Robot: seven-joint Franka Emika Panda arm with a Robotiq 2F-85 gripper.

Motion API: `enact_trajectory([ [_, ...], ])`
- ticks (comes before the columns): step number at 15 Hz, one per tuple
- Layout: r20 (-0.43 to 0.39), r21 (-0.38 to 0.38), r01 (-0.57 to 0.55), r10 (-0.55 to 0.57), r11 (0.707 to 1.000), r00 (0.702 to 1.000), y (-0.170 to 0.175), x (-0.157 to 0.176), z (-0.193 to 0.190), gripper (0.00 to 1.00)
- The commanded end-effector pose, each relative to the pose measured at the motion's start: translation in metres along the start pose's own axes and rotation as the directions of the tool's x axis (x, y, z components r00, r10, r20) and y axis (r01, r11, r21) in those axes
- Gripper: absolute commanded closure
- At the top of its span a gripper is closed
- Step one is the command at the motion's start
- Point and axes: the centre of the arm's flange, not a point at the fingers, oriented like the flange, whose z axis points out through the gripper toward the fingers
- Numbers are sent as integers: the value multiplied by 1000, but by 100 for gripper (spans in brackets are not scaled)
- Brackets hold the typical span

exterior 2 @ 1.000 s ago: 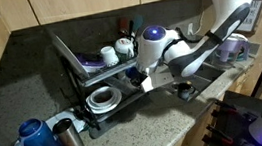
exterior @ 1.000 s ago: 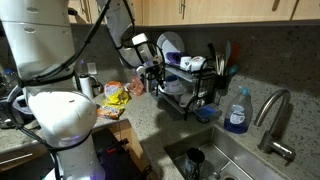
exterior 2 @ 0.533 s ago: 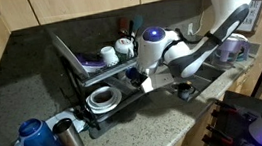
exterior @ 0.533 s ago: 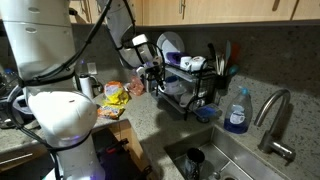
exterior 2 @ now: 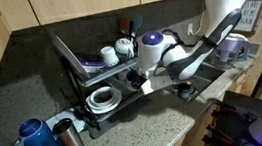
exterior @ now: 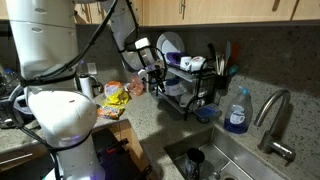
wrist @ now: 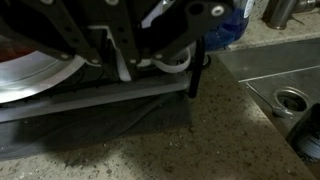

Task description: Pick up the cup and put it on the dish dryer

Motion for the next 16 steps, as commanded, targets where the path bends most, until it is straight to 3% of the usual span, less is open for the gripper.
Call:
enact_trajectory([
  [1, -22, 34, 3, -3, 999, 1000, -4, 16, 1, 96],
  [12, -89, 45, 61, -57, 997, 994, -4, 34, -1, 96],
  [16, -157, 42, 130, -122, 991, 980, -3, 33, 12, 96],
])
